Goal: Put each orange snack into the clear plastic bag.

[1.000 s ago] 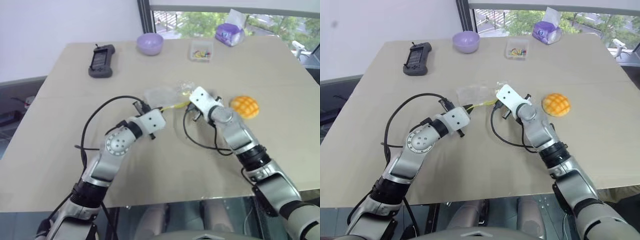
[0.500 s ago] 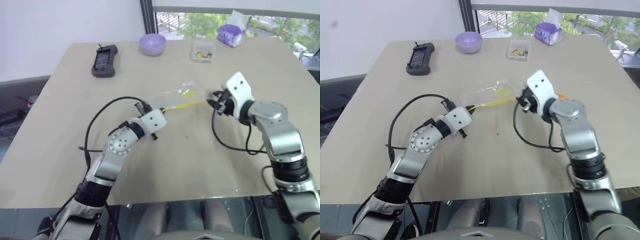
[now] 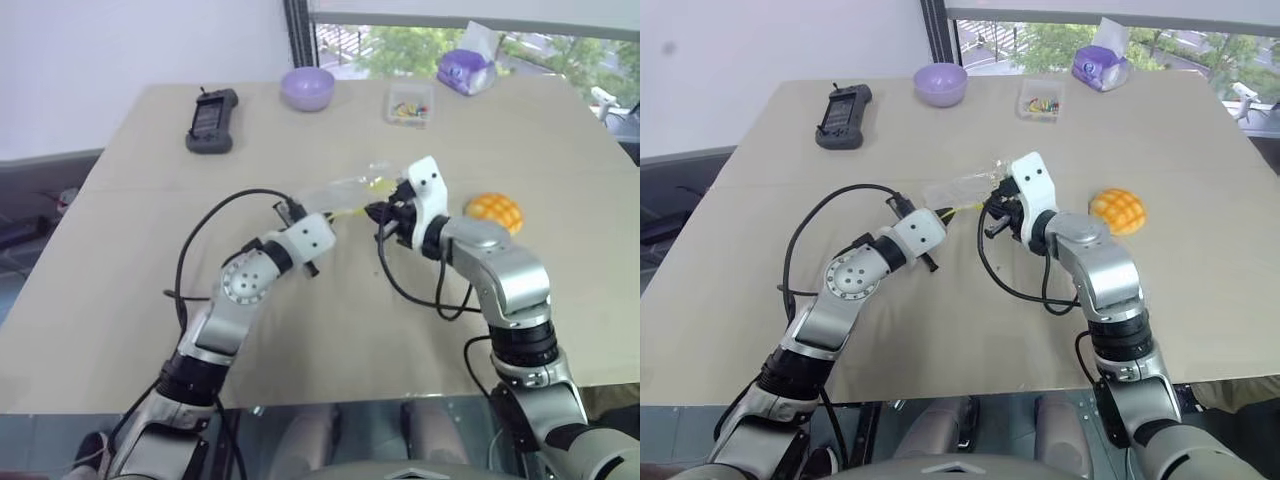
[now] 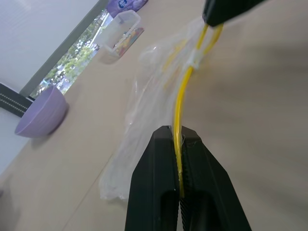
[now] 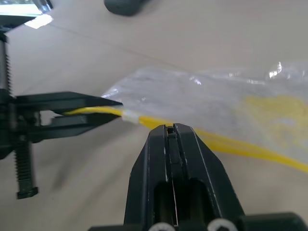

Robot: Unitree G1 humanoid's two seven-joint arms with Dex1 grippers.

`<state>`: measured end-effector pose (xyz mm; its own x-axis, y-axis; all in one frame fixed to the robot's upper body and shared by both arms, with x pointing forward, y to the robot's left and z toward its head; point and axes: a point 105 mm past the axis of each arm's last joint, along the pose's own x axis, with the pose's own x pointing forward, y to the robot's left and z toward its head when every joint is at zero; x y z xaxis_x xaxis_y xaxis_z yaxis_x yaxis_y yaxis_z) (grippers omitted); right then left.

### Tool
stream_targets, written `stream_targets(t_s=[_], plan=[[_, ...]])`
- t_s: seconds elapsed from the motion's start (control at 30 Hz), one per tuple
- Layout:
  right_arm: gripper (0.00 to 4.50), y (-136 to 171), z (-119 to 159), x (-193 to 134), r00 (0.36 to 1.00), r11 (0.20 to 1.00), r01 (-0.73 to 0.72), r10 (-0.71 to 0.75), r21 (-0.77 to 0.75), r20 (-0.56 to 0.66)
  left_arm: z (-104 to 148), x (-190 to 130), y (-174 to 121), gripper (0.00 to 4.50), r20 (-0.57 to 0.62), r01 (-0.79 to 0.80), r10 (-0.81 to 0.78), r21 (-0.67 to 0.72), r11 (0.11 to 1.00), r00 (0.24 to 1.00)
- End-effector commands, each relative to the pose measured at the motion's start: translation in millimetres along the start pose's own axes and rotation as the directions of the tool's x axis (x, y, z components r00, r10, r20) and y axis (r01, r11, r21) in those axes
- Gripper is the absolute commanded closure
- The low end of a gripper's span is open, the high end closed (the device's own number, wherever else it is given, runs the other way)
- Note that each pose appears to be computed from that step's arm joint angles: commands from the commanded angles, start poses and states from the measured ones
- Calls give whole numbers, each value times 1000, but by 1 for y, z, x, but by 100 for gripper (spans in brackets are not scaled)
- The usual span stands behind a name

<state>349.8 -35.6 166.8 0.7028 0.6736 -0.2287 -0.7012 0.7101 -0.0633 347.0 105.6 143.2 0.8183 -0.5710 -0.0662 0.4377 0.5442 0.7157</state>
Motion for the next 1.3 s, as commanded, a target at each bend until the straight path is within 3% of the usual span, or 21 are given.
stream_targets(t_s=[0.03,0.47,0.7,0.93,1.03,1.13,1.2,1.3], plan=[[443,1,7,1,999,1000,2,-2,-5,35,13,-1,8,450,50,-26,26,16,1000,998],[443,-11,20,7,994,975,29,-52,221,99,15,-8,-2,450,78,36,-40,59,998,996],[443,-12,18,10,995,971,26,-49,238,89,15,-9,-5,450,98,72,-80,90,993,992],[443,4,0,26,999,987,-16,23,-161,37,24,-7,-8,450,150,99,-112,91,991,982],[443,0,-1,31,998,933,2,21,-359,59,26,-5,-8,450,160,108,-123,96,989,979],[443,-1,-1,32,996,891,-11,52,-453,77,25,-4,-8,450,162,111,-126,102,989,979],[443,-4,-4,31,996,794,-8,63,-608,69,25,-3,-8,450,164,115,-132,111,987,977],[329,-5,-10,30,995,654,-18,86,-756,50,26,-2,-9,450,168,119,-138,116,986,976]])
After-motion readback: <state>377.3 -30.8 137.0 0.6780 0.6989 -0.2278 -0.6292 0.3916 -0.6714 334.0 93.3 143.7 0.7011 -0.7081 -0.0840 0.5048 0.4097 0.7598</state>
